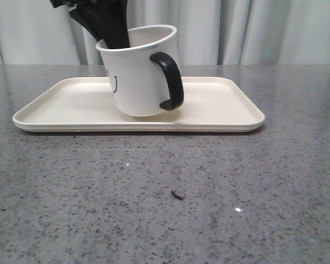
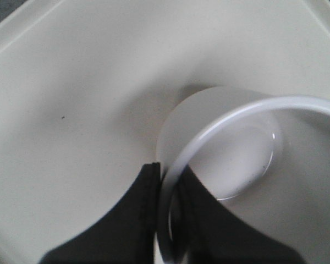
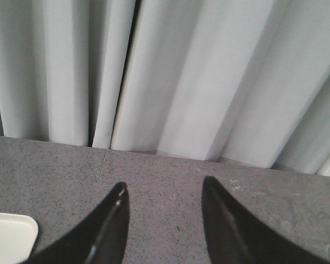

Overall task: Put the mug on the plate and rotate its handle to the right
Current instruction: 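Carry the mug over the cream tray and lower it onto the tray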

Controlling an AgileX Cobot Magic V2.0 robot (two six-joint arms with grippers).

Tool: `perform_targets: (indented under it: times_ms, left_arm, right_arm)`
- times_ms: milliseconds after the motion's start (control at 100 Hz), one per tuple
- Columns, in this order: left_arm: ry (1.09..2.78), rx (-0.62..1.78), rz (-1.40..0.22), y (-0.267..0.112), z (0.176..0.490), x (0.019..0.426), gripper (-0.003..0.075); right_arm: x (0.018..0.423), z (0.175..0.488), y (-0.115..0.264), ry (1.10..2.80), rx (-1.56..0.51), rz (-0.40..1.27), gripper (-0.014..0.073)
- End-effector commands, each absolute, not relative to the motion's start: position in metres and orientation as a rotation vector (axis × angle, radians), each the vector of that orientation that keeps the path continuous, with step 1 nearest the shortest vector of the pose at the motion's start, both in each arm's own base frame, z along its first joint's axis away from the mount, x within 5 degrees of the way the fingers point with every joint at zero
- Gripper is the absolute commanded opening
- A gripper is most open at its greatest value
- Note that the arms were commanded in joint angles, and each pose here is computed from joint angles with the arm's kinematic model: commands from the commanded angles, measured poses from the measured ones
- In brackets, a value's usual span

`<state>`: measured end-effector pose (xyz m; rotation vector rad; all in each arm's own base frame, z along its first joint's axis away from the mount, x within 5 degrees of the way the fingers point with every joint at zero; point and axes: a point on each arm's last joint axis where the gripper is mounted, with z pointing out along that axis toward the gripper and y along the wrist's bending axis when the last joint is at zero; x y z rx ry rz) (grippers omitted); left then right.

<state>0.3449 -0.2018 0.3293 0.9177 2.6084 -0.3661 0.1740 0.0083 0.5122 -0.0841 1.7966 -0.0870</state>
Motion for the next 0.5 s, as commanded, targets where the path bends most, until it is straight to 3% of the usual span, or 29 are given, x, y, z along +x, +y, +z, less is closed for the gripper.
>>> perform_targets:
  times_ms: [0,490]
  left_arm:
    - [2.487,0.890,-0.396,-0.2014,0.3616,0.3370,-0.0008]
    - [2.509,0.900,-0.365,-0.2019,0.3535,0.3415,-0.0008]
  right_arm:
    - [0.1677,0.5283,0.0071,1.691,-0.093,-0.109,0.0328]
    - [0.1676,0.5282,0.0071,1.691,-0.093,-0.109,0.0328]
